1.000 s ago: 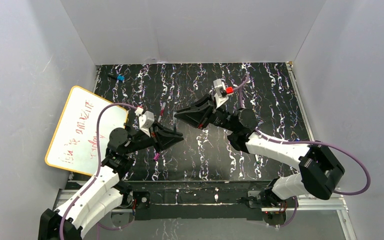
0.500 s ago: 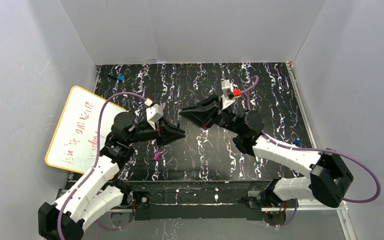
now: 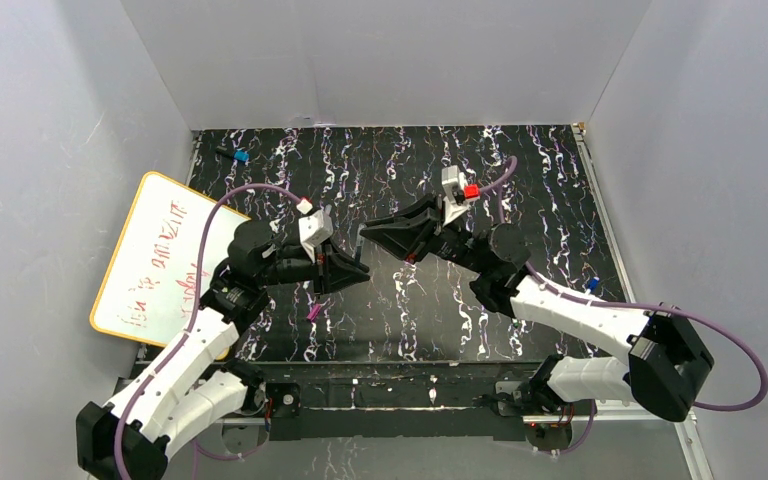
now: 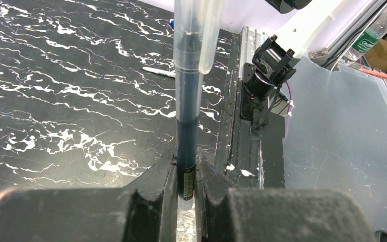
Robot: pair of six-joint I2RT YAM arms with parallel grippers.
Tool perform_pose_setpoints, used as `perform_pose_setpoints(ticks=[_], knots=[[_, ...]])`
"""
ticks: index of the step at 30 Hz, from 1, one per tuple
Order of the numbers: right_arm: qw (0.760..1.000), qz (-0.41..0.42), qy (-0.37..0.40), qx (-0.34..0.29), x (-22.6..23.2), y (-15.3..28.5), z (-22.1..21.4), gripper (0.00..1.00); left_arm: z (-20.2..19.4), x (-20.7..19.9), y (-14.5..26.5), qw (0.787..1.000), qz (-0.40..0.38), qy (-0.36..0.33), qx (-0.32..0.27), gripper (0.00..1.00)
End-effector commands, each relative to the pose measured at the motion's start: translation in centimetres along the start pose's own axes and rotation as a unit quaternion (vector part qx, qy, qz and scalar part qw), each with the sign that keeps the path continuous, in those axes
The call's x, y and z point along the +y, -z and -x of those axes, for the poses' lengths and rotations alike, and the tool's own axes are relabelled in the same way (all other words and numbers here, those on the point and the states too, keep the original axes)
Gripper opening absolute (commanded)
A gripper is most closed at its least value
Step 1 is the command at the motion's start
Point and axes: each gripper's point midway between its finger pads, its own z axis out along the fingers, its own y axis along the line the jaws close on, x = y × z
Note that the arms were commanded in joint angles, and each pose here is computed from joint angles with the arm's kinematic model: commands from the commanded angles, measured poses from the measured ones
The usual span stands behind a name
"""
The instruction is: Insert the pens into the pen caps
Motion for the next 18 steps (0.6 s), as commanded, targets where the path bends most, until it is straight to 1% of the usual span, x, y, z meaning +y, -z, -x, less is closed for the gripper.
perform_pose_setpoints(ticks=[1, 10, 12, 15, 16, 18], knots=[[0.997, 0.037, -0.022, 0.058, 1.4, -0.3, -2.7, 0.01, 3.0, 0.2, 0.0, 0.999, 0.008, -0.037, -0.029, 0.0], [0.998, 0.04, -0.005, 0.051, 1.5, -1.0, -1.6, 0.02, 1.9, -0.2, 0.3, 0.999, 0.004, -0.038, -0.015, 0.0], [0.998, 0.039, 0.001, 0.045, 1.5, -1.1, -1.1, 0.17, 1.5, -0.3, 0.3, 0.999, -0.001, -0.034, -0.01, 0.0], [0.998, 0.042, 0.011, 0.036, 1.8, -1.2, -0.5, 0.5, 0.9, -0.4, 0.2, 1.0, -0.005, -0.027, -0.004, 0.0], [0.998, 0.043, 0.013, 0.034, 1.8, -1.2, -0.4, 0.59, 0.7, -0.4, 0.3, 1.0, -0.006, -0.026, -0.002, 0.0], [0.999, 0.043, 0.017, 0.028, 1.8, -1.3, 0.0, 0.69, 0.2, -0.5, 0.3, 1.0, -0.01, -0.021, 0.001, 0.0]])
